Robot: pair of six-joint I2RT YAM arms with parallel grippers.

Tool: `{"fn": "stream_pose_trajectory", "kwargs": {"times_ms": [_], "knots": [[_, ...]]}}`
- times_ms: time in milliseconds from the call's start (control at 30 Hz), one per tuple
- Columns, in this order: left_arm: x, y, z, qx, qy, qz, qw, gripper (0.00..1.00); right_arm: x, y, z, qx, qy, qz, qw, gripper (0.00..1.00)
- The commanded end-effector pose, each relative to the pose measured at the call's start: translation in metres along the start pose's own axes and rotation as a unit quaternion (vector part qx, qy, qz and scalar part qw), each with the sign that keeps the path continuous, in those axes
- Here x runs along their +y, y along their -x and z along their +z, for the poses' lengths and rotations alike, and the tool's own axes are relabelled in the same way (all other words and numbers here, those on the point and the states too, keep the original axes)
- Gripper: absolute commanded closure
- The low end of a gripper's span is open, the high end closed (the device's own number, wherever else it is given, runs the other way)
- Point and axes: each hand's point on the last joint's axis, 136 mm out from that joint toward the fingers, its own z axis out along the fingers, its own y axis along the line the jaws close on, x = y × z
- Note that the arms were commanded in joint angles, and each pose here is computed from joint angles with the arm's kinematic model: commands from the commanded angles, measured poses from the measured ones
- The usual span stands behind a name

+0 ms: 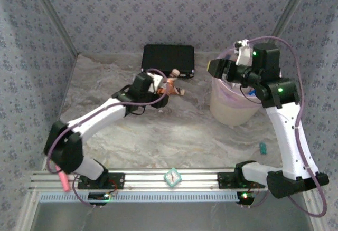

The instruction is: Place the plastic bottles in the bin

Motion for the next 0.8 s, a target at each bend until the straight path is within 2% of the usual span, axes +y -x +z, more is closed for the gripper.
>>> {"fn": "stream_pose_trajectory", "kwargs": {"times_ms": [0,100,233,333,567,700,767], "knots": [[-0.033,0.046,-0.034,-0.129,-0.1,-0.051,0.985,0.65,0.028,0.011,0.012,-0.021,0.059,0.011,0.998,0.24],[-0.048,0.069,-0.06,-0.182,-0.141,-0.065,0.971,0.67,0.049,0.0,0.032,-0.014,0.101,0.015,0.995,0.24],[-0.067,0.085,-0.079,-0.217,-0.182,-0.066,0.957,0.69,0.067,-0.018,0.057,0.015,0.122,0.01,0.992,0.25],[-0.08,0.089,-0.085,-0.23,-0.2,-0.061,0.95,0.69,0.07,-0.02,0.069,0.025,0.126,0.01,0.992,0.27],[-0.106,0.087,-0.093,-0.236,-0.211,-0.031,0.948,0.69,0.07,-0.008,0.094,0.025,0.127,-0.003,0.992,0.28],[-0.111,0.09,-0.097,-0.243,-0.22,-0.033,0.944,0.69,0.074,-0.007,0.102,0.027,0.138,-0.001,0.99,0.38],[-0.113,0.089,-0.097,-0.243,-0.224,-0.032,0.943,0.69,0.074,-0.008,0.104,0.026,0.136,0.0,0.99,0.48]]}}
